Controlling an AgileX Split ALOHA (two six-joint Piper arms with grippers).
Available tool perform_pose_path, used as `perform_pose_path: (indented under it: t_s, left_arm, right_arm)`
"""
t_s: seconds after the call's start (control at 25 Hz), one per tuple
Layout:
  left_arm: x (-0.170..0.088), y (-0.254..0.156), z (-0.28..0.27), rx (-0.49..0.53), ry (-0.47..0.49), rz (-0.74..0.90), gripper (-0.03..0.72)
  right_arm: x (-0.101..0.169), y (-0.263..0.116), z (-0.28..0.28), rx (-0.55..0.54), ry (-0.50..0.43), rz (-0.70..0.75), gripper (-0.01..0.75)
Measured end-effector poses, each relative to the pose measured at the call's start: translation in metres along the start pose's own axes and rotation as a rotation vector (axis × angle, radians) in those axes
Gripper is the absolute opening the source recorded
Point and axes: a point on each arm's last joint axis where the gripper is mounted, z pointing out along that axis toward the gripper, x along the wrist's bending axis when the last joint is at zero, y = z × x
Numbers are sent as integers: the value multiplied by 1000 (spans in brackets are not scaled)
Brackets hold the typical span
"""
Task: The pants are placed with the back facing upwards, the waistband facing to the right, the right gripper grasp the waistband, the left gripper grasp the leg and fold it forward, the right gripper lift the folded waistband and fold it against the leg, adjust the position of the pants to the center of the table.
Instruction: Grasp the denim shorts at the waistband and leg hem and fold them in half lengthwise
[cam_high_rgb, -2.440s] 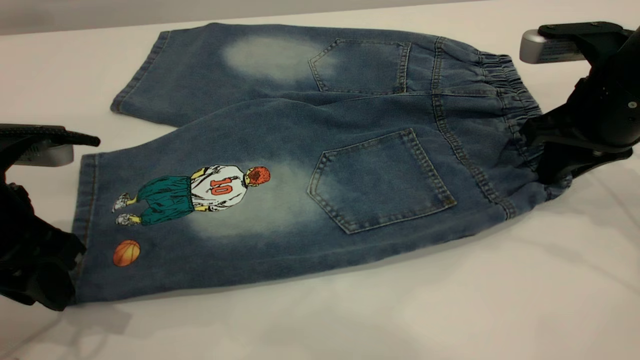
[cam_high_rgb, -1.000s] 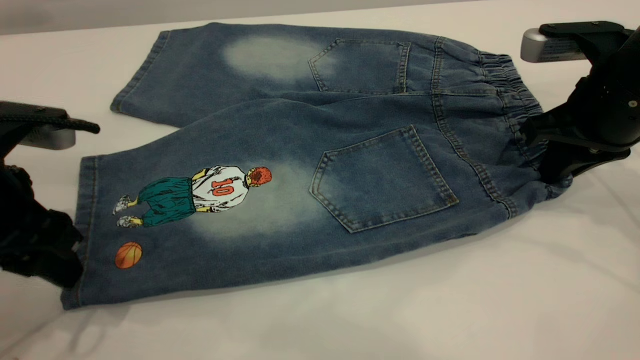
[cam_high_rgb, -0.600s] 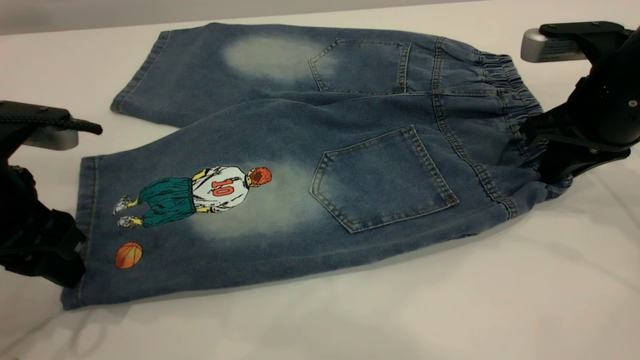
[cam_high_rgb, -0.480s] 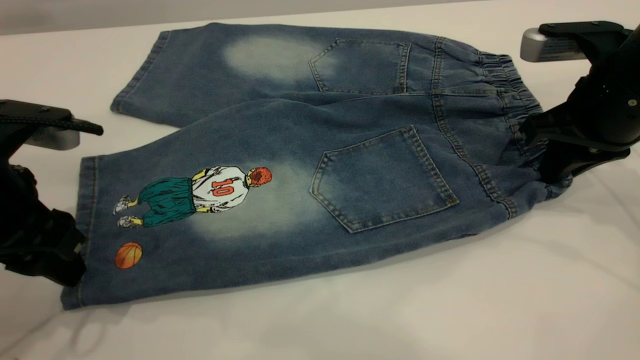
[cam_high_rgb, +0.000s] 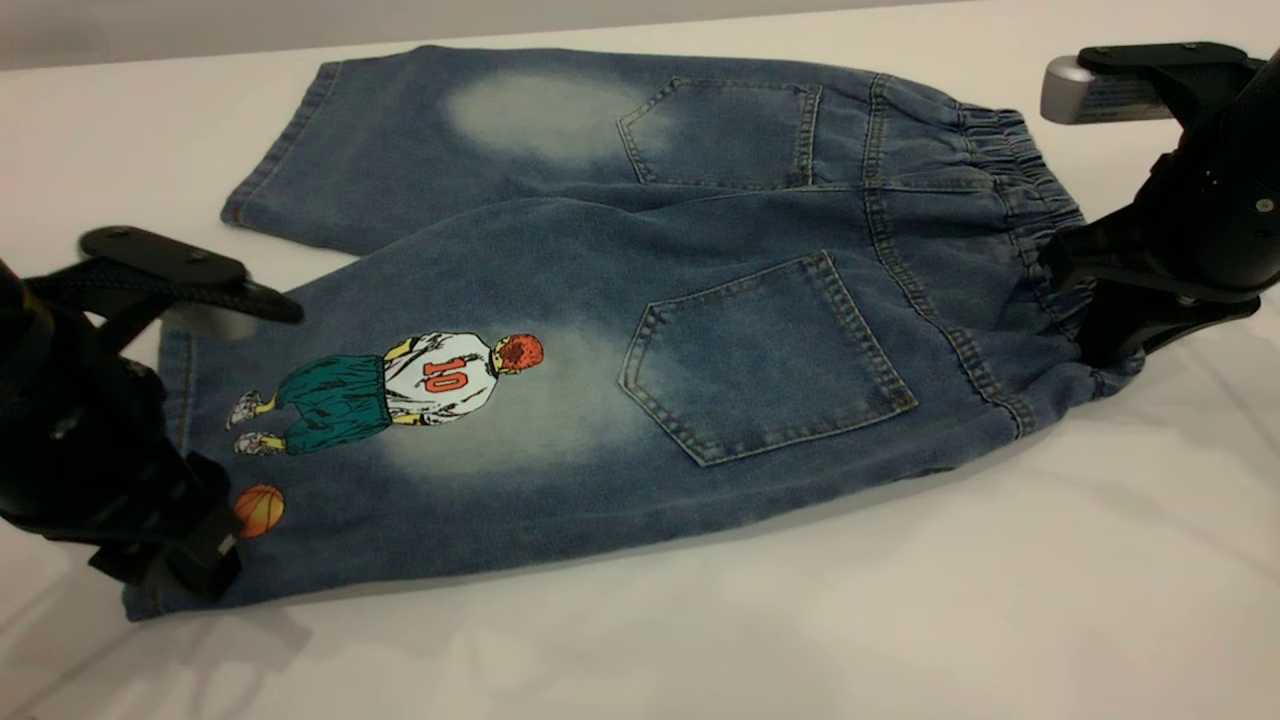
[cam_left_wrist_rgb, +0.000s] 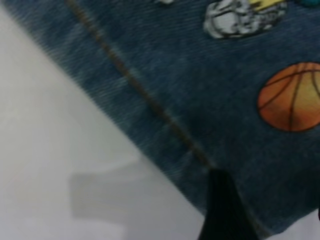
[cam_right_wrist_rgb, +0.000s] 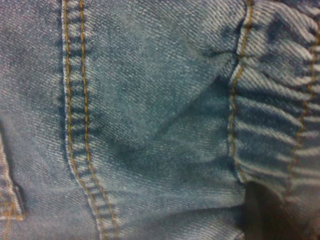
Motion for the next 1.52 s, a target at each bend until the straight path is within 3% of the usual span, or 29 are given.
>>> perform_pose_path:
  t_s: [0.28, 0.36, 0.56, 0.8, 1.04, 1.28, 1.52]
  left_arm:
    - [-1, -5, 10, 49, -9, -1, 363]
    - [0, -5, 11, 52, -9, 1, 307]
    - [0, -6, 11, 58, -8, 11, 77]
    - [-1, -8, 11, 92, -15, 23, 63]
    - [-2, -8, -3, 204, -49, 20, 42]
    - [-2, -1, -45, 87, -27, 27, 41]
    - [2, 8, -105, -158, 42, 23, 41]
  right_arm:
    - [0, -1, 0, 8, 4, 2, 43]
    - [0, -1, 0, 8, 5, 2, 43]
    - [2, -3, 0, 38, 20, 2, 43]
    - [4, -7, 0, 79, 40, 2, 43]
    - [10, -19, -3, 218, 108, 8, 43]
    - [18, -22, -27, 273, 168, 0, 43]
    - [28, -20, -72, 248, 213, 35, 43]
